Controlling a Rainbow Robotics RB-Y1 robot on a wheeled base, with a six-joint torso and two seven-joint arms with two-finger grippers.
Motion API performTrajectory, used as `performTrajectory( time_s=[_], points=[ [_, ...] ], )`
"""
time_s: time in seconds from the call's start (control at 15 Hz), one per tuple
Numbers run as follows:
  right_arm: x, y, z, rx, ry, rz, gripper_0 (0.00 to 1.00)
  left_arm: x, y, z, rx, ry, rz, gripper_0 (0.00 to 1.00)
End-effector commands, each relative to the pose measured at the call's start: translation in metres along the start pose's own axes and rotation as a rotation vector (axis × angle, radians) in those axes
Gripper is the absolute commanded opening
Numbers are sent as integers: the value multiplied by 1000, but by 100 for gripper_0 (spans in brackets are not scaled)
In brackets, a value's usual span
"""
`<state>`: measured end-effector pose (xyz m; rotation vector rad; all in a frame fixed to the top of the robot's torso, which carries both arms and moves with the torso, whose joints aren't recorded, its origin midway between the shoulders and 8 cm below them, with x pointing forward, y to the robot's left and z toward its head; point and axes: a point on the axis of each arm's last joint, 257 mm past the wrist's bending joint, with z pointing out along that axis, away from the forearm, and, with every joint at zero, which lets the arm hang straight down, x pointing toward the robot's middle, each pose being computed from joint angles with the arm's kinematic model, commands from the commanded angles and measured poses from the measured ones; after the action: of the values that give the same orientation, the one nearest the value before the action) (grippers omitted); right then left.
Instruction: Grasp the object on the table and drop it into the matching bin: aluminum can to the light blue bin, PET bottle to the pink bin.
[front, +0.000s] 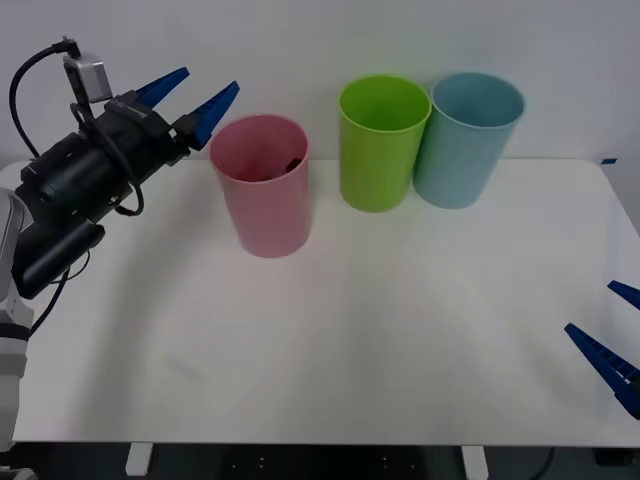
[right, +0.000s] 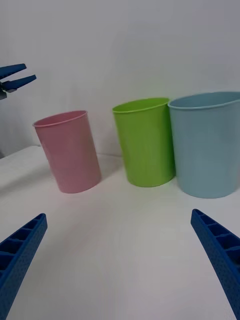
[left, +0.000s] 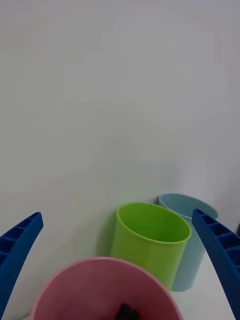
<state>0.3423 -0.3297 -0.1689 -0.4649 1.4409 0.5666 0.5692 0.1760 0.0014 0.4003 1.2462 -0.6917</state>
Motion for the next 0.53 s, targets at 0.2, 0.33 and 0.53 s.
performTrajectory(
  time_s=[0.2,0.33,0.53],
  points=[
    [0,0,0,0,0,0,100,-5,16,-61,-43,-13,2,100],
    [0,0,0,0,0,0,100,-5,21,-91,-55,-9,10,100],
    [0,0,0,0,0,0,100,-5,30,-133,-80,0,51,100]
  ],
)
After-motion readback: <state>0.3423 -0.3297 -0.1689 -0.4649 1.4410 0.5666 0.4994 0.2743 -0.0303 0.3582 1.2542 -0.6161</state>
